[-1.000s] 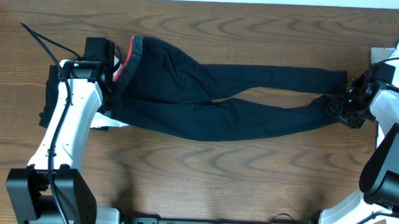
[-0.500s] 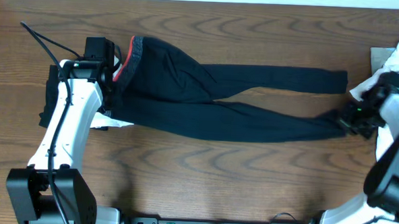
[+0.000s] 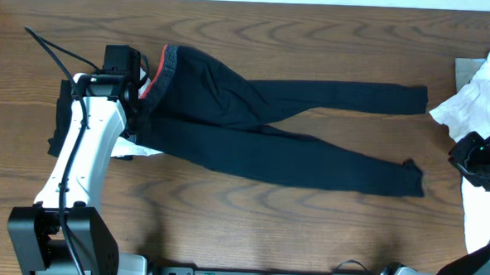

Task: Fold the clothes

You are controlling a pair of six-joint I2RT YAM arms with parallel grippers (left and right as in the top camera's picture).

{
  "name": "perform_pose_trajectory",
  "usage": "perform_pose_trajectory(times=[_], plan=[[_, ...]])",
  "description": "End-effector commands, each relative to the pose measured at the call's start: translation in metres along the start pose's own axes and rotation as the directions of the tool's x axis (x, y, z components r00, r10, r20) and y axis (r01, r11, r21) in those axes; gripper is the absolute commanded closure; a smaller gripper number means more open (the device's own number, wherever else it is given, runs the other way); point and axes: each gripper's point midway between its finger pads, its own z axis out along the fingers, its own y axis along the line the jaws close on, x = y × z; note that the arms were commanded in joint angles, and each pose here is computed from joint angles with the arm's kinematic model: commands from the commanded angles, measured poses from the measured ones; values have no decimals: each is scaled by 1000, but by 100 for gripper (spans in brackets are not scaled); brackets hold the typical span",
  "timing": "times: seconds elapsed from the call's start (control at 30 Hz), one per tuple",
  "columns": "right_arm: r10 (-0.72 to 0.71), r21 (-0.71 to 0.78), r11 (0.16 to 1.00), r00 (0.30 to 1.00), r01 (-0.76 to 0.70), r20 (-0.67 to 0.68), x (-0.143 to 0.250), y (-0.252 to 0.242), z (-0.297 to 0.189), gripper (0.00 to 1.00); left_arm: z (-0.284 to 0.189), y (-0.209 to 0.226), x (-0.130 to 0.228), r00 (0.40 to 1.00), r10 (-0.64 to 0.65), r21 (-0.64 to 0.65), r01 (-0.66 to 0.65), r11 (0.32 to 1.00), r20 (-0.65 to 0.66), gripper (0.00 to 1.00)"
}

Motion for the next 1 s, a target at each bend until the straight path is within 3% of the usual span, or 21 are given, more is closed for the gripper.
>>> perform_pose_trajectory(times=[0.0,0.3,0.53,0.6,0.67,0.73,0.8,0.97], plan=[[1,-17,1000,999,-2,-34,2,6,10,64,-8,7,-6,999,-20,-14,21,1000,30,94],[-136,-85,988,983,126,-126,17,43,42,58,-8,5,-6,999,-20,-3,20,1000,28,94],[-119,66,989,971,135,-208,22,31,95,53,-8,5,-5,999,-20,-4,20,1000,28,94],[-114,77,988,962,136,-247,28,28,107,58,-8,5,-5,999,-20,-4,20,1000,28,94],[-110,61,989,951,133,-290,36,29,117,81,-8,5,-5,999,-20,-4,20,1000,28,94],[-121,21,991,936,135,-329,45,35,121,93,-8,5,-6,999,-20,-3,20,1000,28,94],[-143,-26,989,929,142,-340,48,41,119,98,-8,5,-6,999,-20,-3,20,1000,28,94],[-138,-61,990,945,125,-295,36,44,107,99,-8,5,-5,999,-20,-4,20,1000,28,94]])
